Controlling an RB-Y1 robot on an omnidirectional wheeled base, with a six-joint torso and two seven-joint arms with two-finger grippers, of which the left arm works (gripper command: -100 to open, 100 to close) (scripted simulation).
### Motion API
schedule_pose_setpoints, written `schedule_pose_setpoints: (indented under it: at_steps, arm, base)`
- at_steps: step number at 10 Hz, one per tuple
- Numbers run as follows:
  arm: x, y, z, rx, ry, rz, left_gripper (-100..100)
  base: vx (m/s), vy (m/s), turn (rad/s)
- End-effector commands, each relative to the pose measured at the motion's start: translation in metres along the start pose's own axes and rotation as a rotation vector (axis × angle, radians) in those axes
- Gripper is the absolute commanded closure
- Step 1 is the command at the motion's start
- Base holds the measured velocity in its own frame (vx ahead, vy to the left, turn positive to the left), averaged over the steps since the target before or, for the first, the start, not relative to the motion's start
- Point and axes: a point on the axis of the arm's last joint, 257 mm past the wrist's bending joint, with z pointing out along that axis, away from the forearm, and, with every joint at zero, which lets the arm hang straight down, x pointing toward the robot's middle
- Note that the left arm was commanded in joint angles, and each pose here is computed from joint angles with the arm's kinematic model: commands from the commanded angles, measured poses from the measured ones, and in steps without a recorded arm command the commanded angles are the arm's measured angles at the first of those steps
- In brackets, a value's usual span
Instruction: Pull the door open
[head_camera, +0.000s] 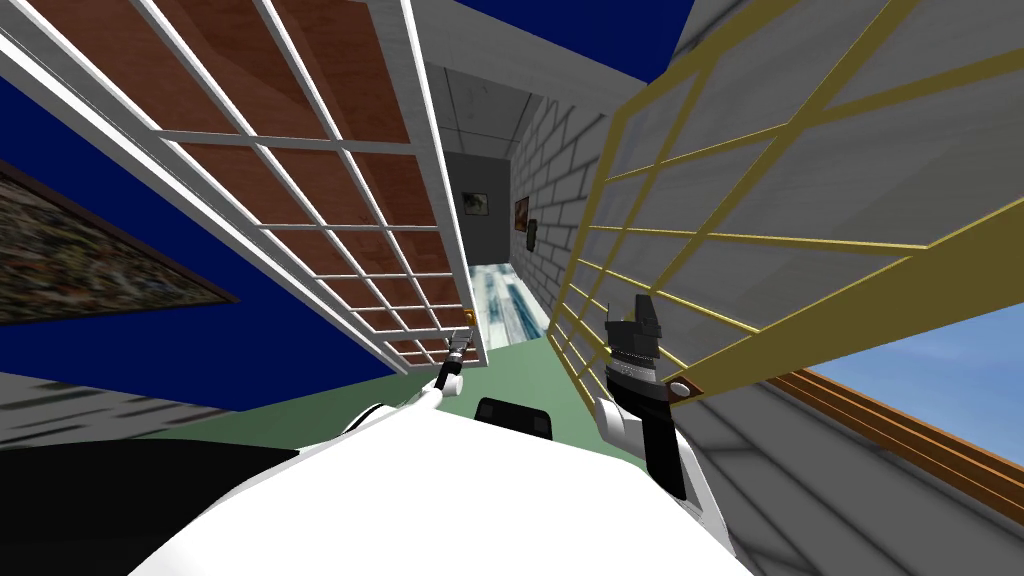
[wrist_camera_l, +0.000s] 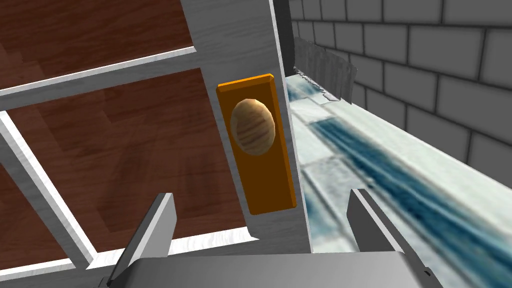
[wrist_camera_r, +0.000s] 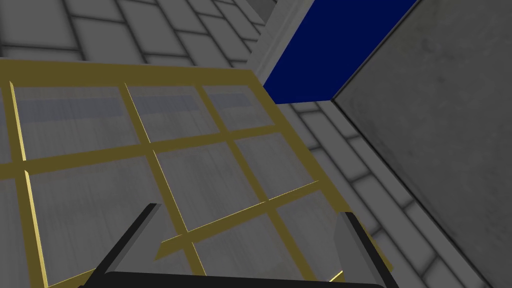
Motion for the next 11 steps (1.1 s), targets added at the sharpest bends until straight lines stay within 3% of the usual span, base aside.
schedule_pose_setpoints:
  at_steps: [1, 6, 7, 8, 11]
  arm:
    - [0.000, 0.002, 0.0006, 0.003, -0.003, -0.055, -100]
    - [0.001, 0.007, 0.0028, 0.013, -0.008, -0.202, -100]
    - [0.001, 0.007, 0.0025, 0.012, -0.007, -0.184, -100]
    - [-0.004, -0.012, -0.0005, 0.030, -0.010, -0.189, -100]
    - [-0.008, -0.027, -0.0031, 0.045, -0.012, -0.190, -100]
  base:
    - [-0.045, 0.018, -0.021]
    - [-0.060, 0.018, -0.029]
    - [-0.025, 0.008, -0.005]
    - [0.130, -0.012, -0.143]
    - [0.181, -0.020, -0.071]
